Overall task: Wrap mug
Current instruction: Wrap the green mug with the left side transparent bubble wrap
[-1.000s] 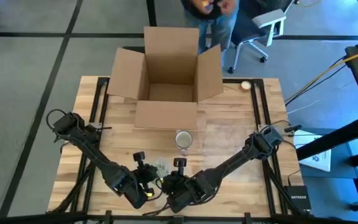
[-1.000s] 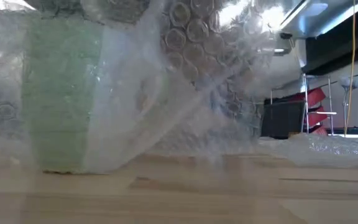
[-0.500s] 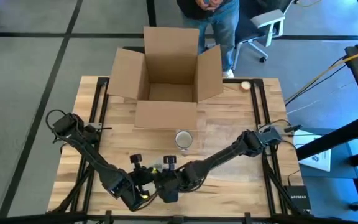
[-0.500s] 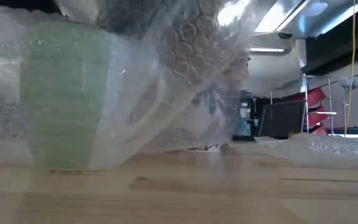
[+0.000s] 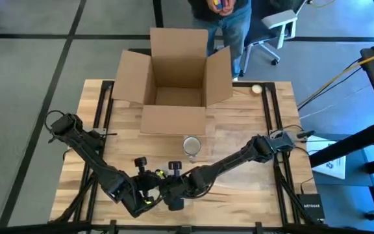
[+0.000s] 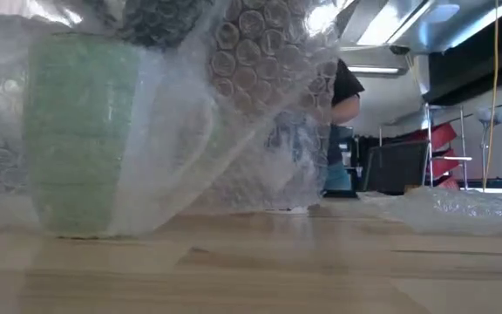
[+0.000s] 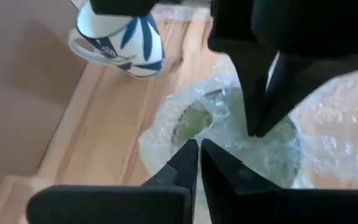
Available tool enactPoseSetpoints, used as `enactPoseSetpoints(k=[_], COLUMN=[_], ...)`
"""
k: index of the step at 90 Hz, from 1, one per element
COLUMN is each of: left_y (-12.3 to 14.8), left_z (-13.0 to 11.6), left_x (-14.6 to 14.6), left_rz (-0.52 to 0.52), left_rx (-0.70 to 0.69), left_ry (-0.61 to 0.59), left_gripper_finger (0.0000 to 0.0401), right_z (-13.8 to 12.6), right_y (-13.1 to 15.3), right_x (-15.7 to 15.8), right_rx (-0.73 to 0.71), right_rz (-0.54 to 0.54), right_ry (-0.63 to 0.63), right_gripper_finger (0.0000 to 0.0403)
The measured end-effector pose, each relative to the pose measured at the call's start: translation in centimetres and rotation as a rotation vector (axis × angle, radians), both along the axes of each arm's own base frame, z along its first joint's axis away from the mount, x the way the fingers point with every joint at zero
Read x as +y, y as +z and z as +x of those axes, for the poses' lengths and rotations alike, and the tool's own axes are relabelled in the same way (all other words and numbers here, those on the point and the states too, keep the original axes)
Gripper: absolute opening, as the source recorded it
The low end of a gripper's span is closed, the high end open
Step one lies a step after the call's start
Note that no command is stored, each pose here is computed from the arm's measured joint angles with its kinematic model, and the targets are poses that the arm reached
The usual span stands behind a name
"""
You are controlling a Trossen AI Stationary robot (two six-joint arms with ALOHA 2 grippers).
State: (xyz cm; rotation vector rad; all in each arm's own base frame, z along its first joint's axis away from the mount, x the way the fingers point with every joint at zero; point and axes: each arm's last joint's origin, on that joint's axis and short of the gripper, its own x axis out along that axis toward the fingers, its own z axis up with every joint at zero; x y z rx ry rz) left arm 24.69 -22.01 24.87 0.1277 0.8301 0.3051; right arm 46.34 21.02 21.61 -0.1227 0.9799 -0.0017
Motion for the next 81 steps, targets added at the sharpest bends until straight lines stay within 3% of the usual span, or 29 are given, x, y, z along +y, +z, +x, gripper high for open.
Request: enactPoseSetpoints(k=[14, 39, 62, 81], left_y=[-0.1, 0.8, 4.1, 0.6], left_z=[0.6, 0.7, -1.3, -0.5], left_x=[0.6, 1.3, 0.6, 0.9], left_rz=[-0.062, -0.100, -0.131, -0.135], left_rx=[0.076, 0.212, 0.066, 0.033], left_ry=[-0.025, -0.115, -0.138, -0.155], left_gripper_finger=[0.0014, 0.0096, 0.0111, 0.0111], right_z=[0.0, 0.0, 0.0, 0.0], right_y=[0.0, -0.1, -0.1, -0.1], right_x=[0.0, 0.1, 0.1, 0.1], right_rx=[0.002, 0.001, -0.003, -0.004], right_rz=[-0.009, -0.013, -0.013, -0.014], right_ry=[0.013, 0.019, 0.020, 0.019], right_gripper_finger=[0.0001, 0.0001, 0.0001, 0.0001])
